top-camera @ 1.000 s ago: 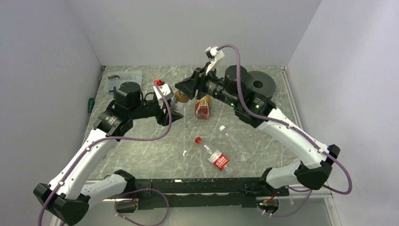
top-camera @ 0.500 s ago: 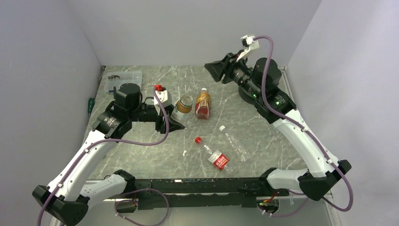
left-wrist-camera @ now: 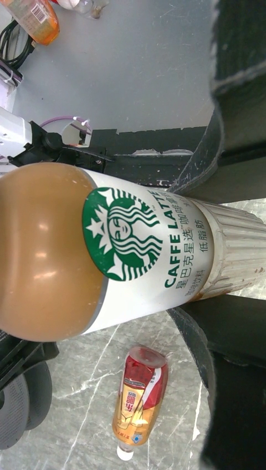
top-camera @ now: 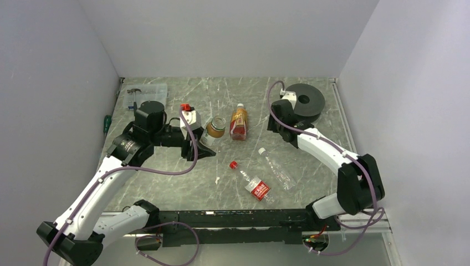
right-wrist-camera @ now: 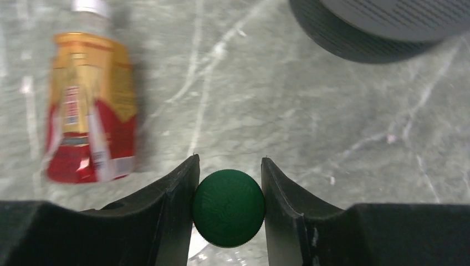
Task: Unscrew the bottle caps
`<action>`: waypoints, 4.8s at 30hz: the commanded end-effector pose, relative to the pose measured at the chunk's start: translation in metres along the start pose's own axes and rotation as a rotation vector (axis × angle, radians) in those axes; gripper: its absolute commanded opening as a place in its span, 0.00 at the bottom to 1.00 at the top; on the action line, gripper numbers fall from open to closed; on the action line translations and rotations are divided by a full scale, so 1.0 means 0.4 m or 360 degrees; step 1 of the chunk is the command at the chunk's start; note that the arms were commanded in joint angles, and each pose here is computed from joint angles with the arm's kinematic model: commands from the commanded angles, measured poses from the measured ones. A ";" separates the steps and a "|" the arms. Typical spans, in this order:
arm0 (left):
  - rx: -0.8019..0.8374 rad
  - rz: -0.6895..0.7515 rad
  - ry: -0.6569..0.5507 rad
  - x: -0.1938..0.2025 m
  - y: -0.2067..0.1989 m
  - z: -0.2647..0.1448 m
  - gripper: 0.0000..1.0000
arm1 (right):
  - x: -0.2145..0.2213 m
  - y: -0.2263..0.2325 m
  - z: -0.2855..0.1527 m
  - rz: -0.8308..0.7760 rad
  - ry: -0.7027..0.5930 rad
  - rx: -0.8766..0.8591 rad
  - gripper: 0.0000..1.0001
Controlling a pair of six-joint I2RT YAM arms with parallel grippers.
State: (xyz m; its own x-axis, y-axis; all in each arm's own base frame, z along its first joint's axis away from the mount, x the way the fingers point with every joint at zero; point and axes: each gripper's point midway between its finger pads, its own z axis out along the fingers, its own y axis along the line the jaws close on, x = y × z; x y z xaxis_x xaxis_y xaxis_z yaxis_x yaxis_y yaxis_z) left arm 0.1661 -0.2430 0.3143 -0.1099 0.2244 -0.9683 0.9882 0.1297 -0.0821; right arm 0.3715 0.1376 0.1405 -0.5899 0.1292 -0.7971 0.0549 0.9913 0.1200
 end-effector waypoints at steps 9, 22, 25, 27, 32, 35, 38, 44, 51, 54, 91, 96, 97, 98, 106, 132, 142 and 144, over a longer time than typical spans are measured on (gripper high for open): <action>0.0044 0.0084 -0.0055 -0.024 -0.026 -0.012 0.00 | 0.116 -0.132 0.090 0.0214 0.0097 0.0396 0.37; 0.0047 0.0081 -0.0083 -0.045 -0.036 -0.020 0.00 | 0.218 -0.131 0.127 0.0252 0.0287 0.0425 0.55; 0.0048 0.0067 -0.0119 -0.062 -0.036 -0.019 0.00 | 0.208 -0.122 0.115 0.0261 0.0279 0.0390 0.73; 0.0046 0.0054 -0.0127 -0.065 -0.034 -0.017 0.00 | 0.182 -0.113 0.096 0.0269 0.0239 0.0355 0.77; -0.0028 -0.0004 -0.0116 -0.055 -0.012 -0.012 0.00 | 0.012 -0.008 -0.030 0.0265 -0.0027 0.0043 0.82; -0.0102 -0.0049 -0.0126 -0.057 0.011 -0.009 0.00 | -0.125 0.112 -0.166 0.0209 -0.0247 -0.0348 0.88; -0.0166 -0.0091 -0.0132 -0.058 0.030 -0.008 0.00 | -0.243 0.234 -0.336 0.0150 -0.0453 -0.0834 0.95; -0.0187 -0.0127 -0.0127 -0.053 0.036 -0.007 0.00 | -0.342 0.402 -0.672 0.0085 -0.0640 -0.1837 1.00; -0.0154 -0.0123 -0.0110 -0.042 0.025 -0.006 0.00 | -0.331 0.491 -0.806 -0.0029 -0.0691 -0.2136 1.00; -0.0154 -0.0124 -0.0107 -0.038 0.028 -0.004 0.00 | -0.322 0.526 -0.826 -0.0051 -0.0685 -0.2204 0.99; -0.1121 -0.0376 0.0010 -0.022 0.138 -0.197 0.99 | -0.241 0.671 -0.332 -0.0426 -0.0672 -0.1240 0.12; -0.1009 -0.0389 0.0000 -0.038 0.087 -0.199 0.99 | -0.242 0.724 -0.209 -0.0399 -0.0754 -0.1114 0.12; -0.0992 -0.0393 0.0005 -0.039 0.079 -0.199 0.99 | -0.245 0.734 -0.188 -0.0385 -0.0770 -0.1098 0.12; -0.0978 -0.0395 0.0005 -0.041 0.074 -0.200 0.99 | -0.244 0.744 -0.166 -0.0378 -0.0786 -0.1086 0.12; -0.0980 -0.0369 -0.0005 -0.052 0.055 -0.217 0.99 | -0.246 0.811 -0.001 -0.0250 -0.0877 -0.0939 0.13; -0.1002 -0.0360 0.0003 -0.033 0.071 -0.210 0.99 | -0.138 0.806 0.130 -0.0226 -0.0694 -0.0825 0.82; -0.0975 -0.0333 -0.0001 -0.040 0.064 -0.209 1.00 | -0.212 0.784 0.075 -0.0201 -0.0745 -0.0837 0.98; -0.0972 -0.0331 -0.0005 -0.042 0.065 -0.208 0.99 | -0.222 0.778 0.056 -0.0208 -0.0760 -0.0853 0.99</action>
State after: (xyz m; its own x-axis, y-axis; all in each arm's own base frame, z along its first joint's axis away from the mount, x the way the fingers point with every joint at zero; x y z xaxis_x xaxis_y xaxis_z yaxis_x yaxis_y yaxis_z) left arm 0.1821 -0.1601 0.3344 -0.3421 0.1535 -0.9270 0.6917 0.7089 -0.1378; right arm 0.4616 0.4461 0.1570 -0.2401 0.0297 -0.9703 -0.4506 0.8820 0.1384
